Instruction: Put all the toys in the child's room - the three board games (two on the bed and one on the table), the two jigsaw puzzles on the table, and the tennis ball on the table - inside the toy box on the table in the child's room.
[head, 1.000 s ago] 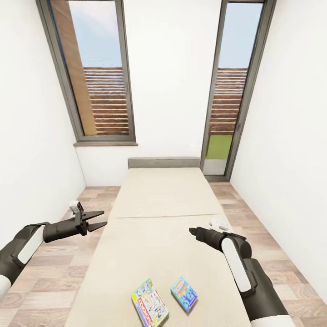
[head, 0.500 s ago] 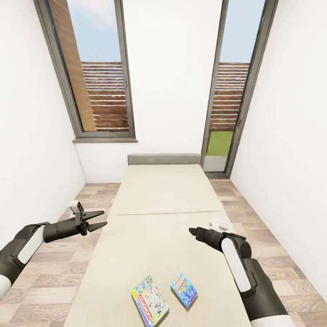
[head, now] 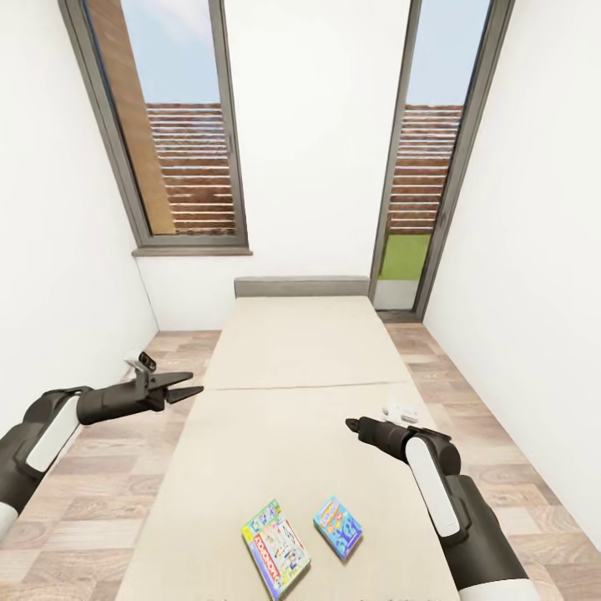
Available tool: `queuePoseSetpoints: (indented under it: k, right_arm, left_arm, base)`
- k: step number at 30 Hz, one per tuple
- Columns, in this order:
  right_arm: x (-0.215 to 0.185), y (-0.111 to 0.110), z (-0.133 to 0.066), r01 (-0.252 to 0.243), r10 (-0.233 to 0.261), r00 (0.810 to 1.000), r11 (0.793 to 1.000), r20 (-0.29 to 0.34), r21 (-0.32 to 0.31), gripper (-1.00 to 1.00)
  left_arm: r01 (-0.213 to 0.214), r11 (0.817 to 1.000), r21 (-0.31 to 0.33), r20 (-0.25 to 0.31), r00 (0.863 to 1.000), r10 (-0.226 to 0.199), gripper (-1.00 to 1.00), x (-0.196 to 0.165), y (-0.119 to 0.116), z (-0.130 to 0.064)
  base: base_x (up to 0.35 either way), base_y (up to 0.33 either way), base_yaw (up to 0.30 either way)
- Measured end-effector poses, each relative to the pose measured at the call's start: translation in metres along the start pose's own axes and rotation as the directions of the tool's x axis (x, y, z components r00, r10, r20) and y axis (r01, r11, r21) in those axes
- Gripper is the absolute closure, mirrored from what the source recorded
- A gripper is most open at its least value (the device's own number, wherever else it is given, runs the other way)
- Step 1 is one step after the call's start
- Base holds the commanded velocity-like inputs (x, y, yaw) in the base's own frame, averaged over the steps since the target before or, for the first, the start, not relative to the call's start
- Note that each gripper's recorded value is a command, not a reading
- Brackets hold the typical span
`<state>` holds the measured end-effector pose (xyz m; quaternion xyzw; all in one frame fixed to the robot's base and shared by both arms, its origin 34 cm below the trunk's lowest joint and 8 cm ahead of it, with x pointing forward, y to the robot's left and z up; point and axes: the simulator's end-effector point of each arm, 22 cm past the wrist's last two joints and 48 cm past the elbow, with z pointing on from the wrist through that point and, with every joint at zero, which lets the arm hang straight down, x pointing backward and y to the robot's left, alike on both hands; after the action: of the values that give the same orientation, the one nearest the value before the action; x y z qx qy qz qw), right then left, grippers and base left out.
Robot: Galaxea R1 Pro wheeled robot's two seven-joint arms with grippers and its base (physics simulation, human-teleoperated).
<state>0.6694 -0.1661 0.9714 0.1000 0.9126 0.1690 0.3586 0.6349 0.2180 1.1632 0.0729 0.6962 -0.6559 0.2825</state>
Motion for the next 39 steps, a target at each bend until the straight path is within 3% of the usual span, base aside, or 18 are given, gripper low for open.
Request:
queuePoseSetpoints:
  k: [6,18,39]
  right_arm:
    - [0.004,-0.001,0.004,-0.003,0.003,1.0,1.0,-0.01,0.002,-1.0]
    - [0.01,-0.007,0.01,-0.004,0.004,1.0,1.0,-0.025,0.012,-1.0]
    - [0.013,-0.009,0.014,-0.01,0.01,1.0,1.0,-0.03,0.011,-1.0]
  left_arm:
    - [-0.006,1.0,0.002,-0.019,1.0,0.006,-1.0,0.007,0.002,0.007]
    - [0.009,1.0,-0.03,-0.013,1.0,-0.01,-1.0,0.004,0.014,-0.011]
    - [0.021,0.999,-0.04,-0.016,1.0,-0.022,-1.0,0.007,0.023,-0.01]
  base:
    - [0.0,0.0,0.0]
    - [0.0,0.0,0.0]
    - [0.0,0.0,0.0]
